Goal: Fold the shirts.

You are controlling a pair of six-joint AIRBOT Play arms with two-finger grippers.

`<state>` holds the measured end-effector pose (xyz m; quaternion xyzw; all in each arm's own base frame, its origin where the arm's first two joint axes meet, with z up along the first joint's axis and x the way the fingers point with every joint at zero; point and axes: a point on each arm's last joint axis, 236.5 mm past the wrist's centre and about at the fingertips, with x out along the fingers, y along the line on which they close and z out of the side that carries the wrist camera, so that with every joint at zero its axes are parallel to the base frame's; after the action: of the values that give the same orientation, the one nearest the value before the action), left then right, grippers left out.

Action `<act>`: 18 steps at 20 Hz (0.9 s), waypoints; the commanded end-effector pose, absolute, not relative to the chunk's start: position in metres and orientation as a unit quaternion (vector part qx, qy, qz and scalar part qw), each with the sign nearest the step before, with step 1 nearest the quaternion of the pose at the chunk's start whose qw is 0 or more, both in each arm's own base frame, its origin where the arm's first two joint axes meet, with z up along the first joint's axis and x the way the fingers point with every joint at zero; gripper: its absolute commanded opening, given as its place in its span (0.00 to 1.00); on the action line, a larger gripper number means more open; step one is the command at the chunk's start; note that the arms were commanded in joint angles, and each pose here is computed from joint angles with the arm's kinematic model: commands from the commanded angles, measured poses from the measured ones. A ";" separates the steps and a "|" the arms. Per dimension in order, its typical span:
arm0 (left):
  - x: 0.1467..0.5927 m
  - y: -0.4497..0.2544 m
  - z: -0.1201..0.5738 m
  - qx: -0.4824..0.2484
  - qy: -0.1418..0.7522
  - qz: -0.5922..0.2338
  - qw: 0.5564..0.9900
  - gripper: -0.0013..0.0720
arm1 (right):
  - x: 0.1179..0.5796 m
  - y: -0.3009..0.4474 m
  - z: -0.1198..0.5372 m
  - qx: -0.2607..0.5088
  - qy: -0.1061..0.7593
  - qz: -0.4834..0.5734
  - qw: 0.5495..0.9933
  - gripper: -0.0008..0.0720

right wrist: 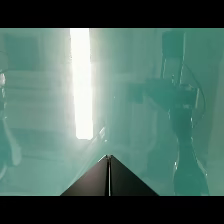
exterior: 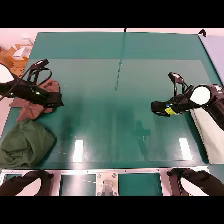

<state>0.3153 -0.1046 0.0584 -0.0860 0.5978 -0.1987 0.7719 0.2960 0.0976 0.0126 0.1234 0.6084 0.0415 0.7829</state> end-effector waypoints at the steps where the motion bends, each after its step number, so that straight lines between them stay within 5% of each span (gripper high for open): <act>1: 0.315 -0.105 0.059 -0.086 0.597 -0.199 0.772 0.05 | 0.296 0.098 0.013 0.123 0.608 0.042 0.783 0.03; 12: 0.315 -0.105 0.059 -0.086 0.597 -0.199 0.772 0.05 | 0.296 0.098 0.013 0.123 0.608 0.042 0.783 0.03; 18: 0.351 -0.105 0.070 -0.103 0.537 -0.185 0.817 0.05 | 0.316 0.100 0.020 0.132 0.573 0.046 0.808 0.03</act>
<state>0.3305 -0.1051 0.0628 -0.0921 0.5721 -0.1935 0.7917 0.3103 0.0993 0.0174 0.1298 0.5828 0.0444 0.8009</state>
